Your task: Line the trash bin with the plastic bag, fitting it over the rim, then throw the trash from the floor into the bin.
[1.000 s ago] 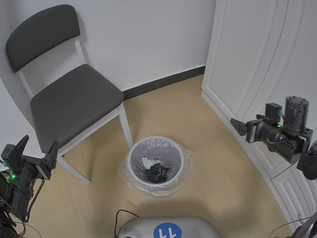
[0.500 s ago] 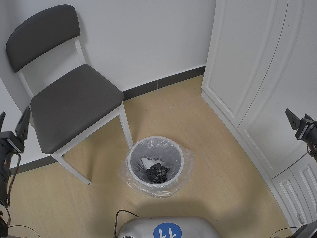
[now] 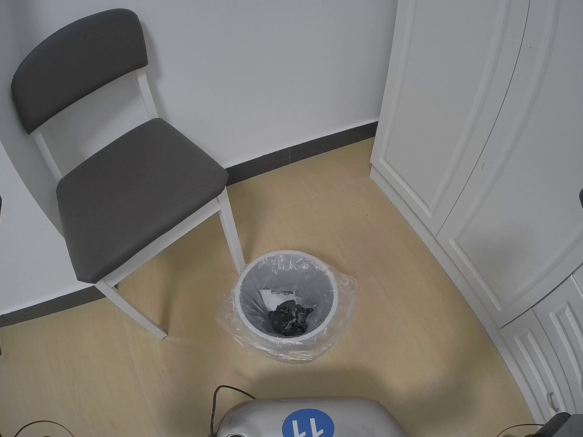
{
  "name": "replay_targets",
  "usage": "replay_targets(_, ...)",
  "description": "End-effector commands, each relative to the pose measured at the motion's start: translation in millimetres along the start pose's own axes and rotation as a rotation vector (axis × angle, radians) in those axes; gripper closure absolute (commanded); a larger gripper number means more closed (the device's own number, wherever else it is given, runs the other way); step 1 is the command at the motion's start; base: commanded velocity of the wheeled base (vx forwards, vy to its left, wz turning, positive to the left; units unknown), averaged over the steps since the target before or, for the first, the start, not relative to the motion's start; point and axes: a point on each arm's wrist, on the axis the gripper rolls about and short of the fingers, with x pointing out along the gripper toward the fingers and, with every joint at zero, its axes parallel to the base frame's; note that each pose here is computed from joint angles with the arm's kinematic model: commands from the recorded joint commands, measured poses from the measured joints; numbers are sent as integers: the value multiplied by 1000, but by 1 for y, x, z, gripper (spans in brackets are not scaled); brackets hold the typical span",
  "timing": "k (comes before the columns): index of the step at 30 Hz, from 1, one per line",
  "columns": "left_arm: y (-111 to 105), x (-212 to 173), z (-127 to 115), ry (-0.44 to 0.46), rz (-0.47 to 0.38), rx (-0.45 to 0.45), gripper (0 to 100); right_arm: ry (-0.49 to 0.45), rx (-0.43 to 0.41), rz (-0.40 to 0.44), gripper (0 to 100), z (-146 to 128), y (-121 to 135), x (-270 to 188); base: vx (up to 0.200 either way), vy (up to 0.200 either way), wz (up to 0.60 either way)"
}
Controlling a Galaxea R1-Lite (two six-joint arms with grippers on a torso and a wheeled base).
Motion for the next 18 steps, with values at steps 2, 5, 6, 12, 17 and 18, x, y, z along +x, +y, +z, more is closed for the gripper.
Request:
replay_targets(2,13,-33,11,-103,34,-38,0,-88,18,33,0,-2,-13,-52,0,0,0)
replay_targets(5,16,-41,10,-113,38,-40,0,-135,28,43,0,-1,-17,-73,0,0,0)
replay_targets(6,16,-43,10,-118,38,-41,0,-152,33,45,0,0,-19,-81,0,0,0)
replay_targets(12,18,-46,13,-142,50,-40,0,-183,39,48,0,-6,-28,-116,0,0,0)
replay_targets(17,20,-52,9,-145,58,-36,0,-176,49,39,0,-17,-33,-130,0,0,0)
replay_targets(18,21,-58,2,-138,59,-31,0,-170,72,25,0,-20,-33,-130,0,0,0)
